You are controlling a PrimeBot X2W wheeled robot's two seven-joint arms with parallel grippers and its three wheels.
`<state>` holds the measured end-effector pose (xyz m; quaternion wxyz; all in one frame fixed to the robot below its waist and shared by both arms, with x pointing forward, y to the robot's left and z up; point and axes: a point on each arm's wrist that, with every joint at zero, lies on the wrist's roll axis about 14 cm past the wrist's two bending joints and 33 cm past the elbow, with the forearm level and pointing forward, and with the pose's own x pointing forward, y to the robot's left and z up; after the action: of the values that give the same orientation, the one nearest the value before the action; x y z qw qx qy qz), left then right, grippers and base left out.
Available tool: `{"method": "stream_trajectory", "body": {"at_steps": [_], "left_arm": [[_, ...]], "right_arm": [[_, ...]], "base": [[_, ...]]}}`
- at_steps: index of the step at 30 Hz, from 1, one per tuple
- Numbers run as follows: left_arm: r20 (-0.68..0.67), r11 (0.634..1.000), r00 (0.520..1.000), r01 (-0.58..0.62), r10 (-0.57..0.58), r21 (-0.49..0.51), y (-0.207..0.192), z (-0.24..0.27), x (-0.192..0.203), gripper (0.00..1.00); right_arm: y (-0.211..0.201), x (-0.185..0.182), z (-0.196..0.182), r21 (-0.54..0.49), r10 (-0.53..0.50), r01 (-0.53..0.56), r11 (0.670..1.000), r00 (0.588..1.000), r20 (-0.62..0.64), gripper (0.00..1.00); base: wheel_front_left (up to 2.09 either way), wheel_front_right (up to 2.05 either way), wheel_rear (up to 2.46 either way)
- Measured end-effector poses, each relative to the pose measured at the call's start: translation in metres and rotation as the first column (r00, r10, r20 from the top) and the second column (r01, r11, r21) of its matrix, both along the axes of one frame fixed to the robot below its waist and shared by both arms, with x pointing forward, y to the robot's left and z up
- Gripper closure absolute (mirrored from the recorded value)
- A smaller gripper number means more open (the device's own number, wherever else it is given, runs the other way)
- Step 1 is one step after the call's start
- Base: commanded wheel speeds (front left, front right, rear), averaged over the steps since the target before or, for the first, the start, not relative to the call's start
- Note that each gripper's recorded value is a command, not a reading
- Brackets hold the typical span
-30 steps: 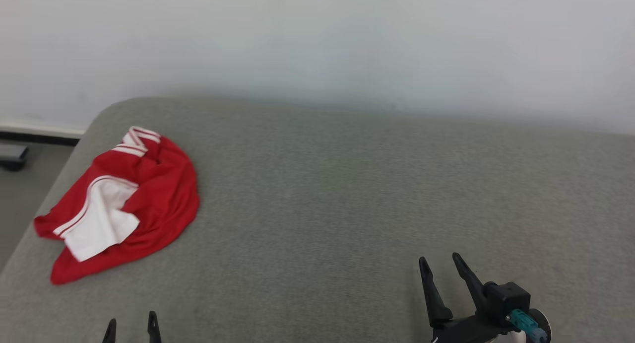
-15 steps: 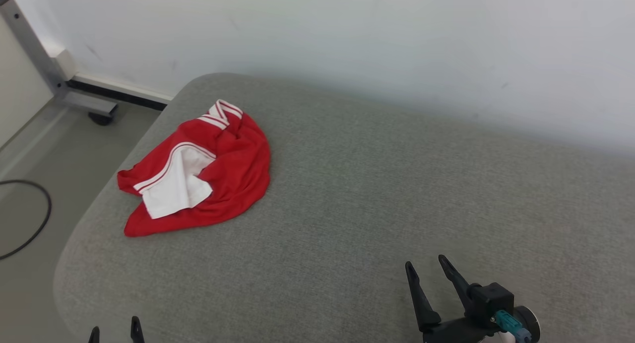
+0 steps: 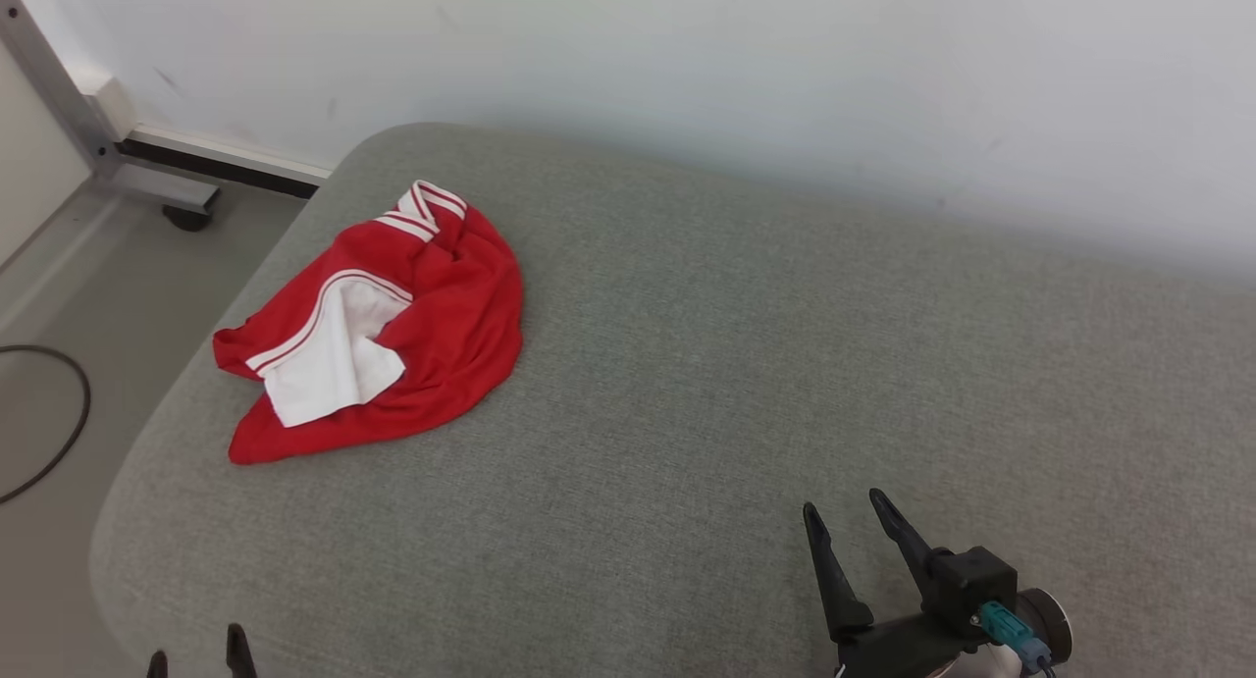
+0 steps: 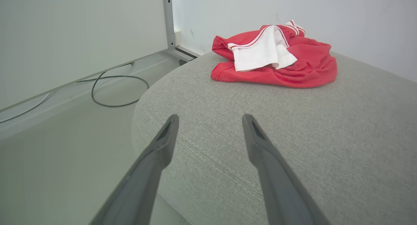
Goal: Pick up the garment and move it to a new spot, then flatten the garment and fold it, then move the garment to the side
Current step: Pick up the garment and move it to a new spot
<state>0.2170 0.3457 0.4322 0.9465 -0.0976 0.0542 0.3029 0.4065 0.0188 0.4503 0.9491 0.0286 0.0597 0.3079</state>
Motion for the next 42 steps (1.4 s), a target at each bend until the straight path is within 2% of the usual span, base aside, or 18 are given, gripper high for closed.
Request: {"method": "stream_trajectory", "body": {"at_steps": [5, 11, 19, 24, 29, 37, 42], "left_arm": [[0.014, 1.000, 1.000, 0.008, -0.008, 0.004, 0.007, 0.005, 0.017, 0.00], [0.055, 0.998, 0.998, 0.039, -0.042, 0.051, 0.019, 0.026, 0.056, 0.00], [0.017, 0.973, 0.985, 0.169, -0.174, 0.157, 0.035, 0.049, 0.127, 0.00], [-0.030, 0.952, 0.966, 0.257, -0.255, 0.165, 0.038, 0.056, 0.173, 0.00], [-0.115, 0.948, 0.949, 0.304, -0.293, 0.093, 0.039, 0.036, 0.207, 0.00], [-0.241, 0.954, 0.927, 0.299, -0.288, 0.006, 0.038, -0.011, 0.221, 0.00], [-0.275, 0.962, 0.923, 0.273, -0.268, -0.020, 0.035, -0.030, 0.231, 0.00]], "right_arm": [[-0.007, 0.003, -0.004, -0.016, -0.015, 0.015, 1.000, 1.000, 0.003, 0.00], [-0.014, 0.015, -0.006, -0.018, -0.031, 0.032, 0.999, 0.999, 0.012, 0.00], [-0.025, 0.035, -0.005, -0.024, -0.037, 0.038, 0.999, 0.998, 0.045, 0.00], [-0.042, 0.045, -0.010, -0.041, -0.061, 0.063, 0.997, 0.997, 0.052, 0.00], [-0.066, 0.054, -0.021, -0.064, -0.108, 0.110, 0.992, 0.993, 0.043, 0.00], [-0.099, 0.055, -0.033, -0.094, -0.177, 0.178, 0.980, 0.984, 0.021, 0.00], [-0.114, 0.055, -0.044, -0.114, -0.208, 0.207, 0.972, 0.978, 0.000, 0.00]], "base": [[0.00, 0.00, 0.00], [0.00, 0.00, 0.00], [0.00, 0.00, 0.00], [0.00, 0.00, 0.00], [0.00, 0.00, 0.00], [0.00, 0.00, 0.00], [0.00, 0.00, 0.00]]}}
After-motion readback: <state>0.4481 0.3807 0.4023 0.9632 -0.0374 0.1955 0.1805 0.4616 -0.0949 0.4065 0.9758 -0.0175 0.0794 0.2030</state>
